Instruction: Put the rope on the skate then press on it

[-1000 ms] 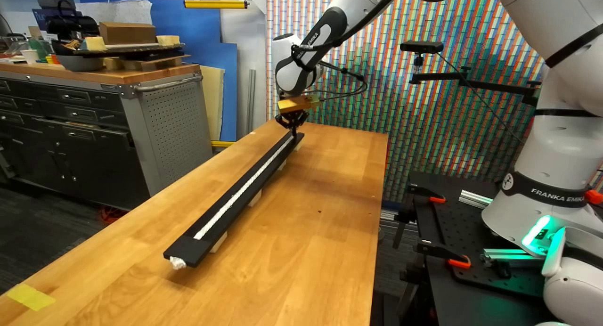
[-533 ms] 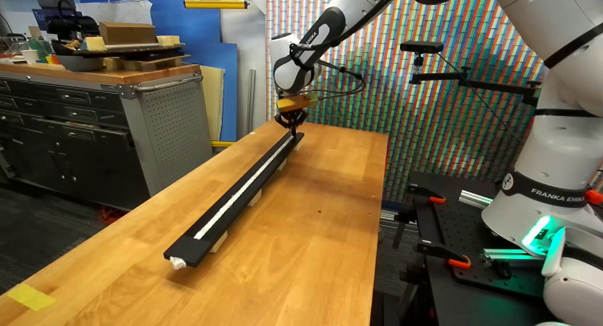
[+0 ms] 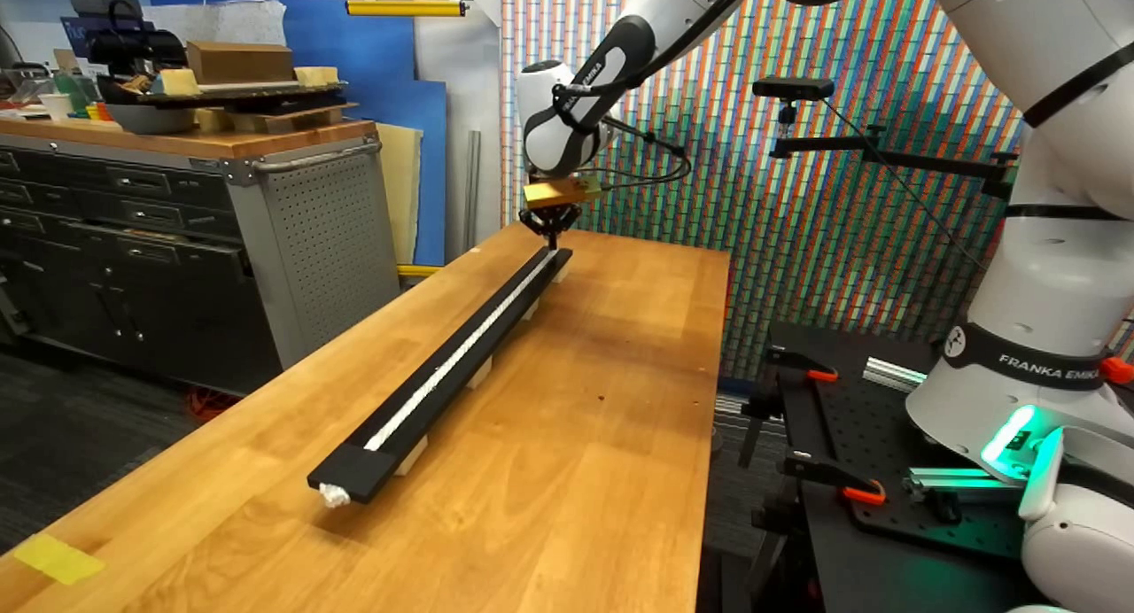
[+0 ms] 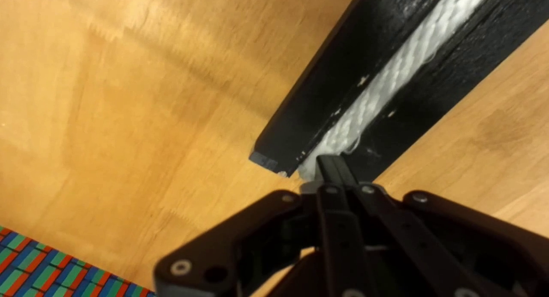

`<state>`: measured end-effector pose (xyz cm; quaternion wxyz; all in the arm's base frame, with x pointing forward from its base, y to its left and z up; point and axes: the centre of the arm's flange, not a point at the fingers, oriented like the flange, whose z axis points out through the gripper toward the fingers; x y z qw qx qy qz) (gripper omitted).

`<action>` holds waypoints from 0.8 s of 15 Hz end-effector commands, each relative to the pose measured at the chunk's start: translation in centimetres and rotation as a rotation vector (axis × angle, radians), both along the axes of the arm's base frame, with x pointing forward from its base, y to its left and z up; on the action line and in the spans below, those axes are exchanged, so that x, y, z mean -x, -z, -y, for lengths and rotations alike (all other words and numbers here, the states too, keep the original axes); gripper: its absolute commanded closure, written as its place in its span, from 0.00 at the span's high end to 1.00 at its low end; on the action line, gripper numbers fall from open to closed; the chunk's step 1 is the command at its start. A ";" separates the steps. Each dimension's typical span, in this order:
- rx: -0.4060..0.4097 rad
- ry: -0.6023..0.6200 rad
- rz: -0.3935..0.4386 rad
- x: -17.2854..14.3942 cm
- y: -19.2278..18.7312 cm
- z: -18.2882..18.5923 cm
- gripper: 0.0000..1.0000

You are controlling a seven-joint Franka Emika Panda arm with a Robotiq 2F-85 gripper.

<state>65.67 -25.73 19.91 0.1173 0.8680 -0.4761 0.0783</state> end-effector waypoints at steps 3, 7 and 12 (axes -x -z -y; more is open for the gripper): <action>-0.002 0.024 0.021 0.3 0.1 0.4 0.00; -0.017 0.015 -0.005 -0.4 1.4 0.1 0.00; -0.038 0.011 -0.030 -0.8 2.9 0.0 0.00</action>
